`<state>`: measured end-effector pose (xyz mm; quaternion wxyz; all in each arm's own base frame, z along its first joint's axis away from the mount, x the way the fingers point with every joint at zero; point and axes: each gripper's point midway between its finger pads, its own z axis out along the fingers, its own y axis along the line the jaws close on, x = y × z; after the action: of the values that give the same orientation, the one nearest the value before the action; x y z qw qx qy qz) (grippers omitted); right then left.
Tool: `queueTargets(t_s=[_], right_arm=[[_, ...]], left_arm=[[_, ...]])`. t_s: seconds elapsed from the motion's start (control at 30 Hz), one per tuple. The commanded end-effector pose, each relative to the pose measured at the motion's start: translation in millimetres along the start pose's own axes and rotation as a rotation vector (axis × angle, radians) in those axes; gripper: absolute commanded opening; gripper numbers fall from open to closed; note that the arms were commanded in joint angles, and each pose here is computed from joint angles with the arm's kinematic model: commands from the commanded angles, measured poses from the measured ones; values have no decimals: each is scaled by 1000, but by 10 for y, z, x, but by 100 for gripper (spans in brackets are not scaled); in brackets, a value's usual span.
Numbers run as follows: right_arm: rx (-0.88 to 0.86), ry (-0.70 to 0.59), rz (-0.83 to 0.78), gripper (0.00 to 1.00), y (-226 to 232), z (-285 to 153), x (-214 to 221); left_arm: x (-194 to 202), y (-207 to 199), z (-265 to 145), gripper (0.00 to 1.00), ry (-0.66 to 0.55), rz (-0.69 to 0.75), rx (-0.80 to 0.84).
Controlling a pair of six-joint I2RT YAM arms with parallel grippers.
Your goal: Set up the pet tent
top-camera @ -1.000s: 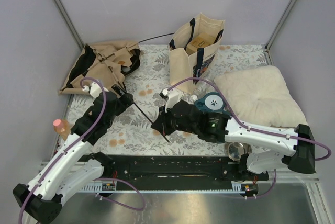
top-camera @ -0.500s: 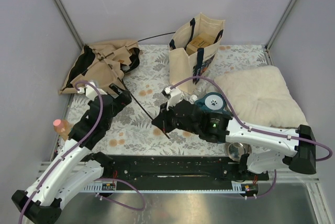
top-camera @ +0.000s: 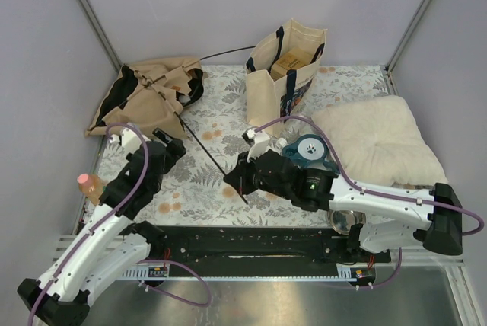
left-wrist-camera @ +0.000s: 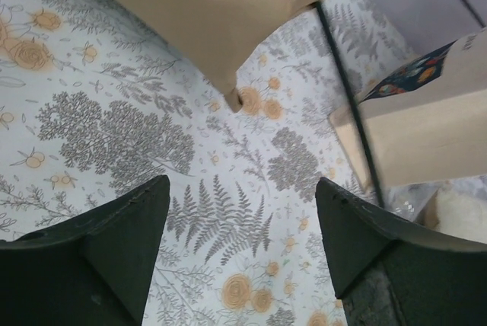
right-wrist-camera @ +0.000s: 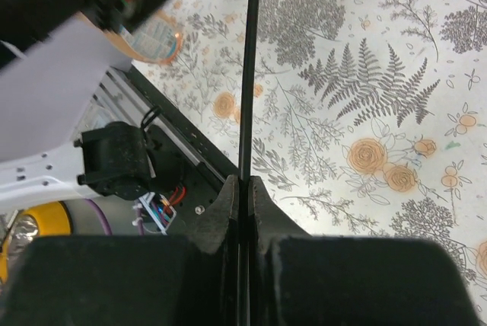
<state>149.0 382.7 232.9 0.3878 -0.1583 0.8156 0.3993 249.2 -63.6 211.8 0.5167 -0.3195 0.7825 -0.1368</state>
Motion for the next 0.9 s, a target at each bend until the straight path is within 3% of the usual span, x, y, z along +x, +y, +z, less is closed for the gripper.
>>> queueTargets(t_s=[0.0, 0.2, 0.43, 0.67, 0.8, 0.87], right_arm=[[-59, -264, 122, 0, 283, -189, -807], [-118, -326, 174, 0, 564, -308, -1175], [-133, -349, 225, 0, 677, -341, -1349], [-179, -351, 270, 0, 794, -417, -1453], [-182, -338, 278, 0, 805, -412, -1459], [-181, -335, 282, 0, 795, -411, -1463]], left_arm=[[215, 96, 142, 77, 17, -18, -1], [342, -133, 363, 74, -34, -39, 161], [286, -334, 616, 86, -158, -66, 254], [156, -494, 822, 86, -257, -94, 288], [75, -418, 983, 86, -223, -129, 254], [23, -329, 1009, 92, -204, -180, 256]])
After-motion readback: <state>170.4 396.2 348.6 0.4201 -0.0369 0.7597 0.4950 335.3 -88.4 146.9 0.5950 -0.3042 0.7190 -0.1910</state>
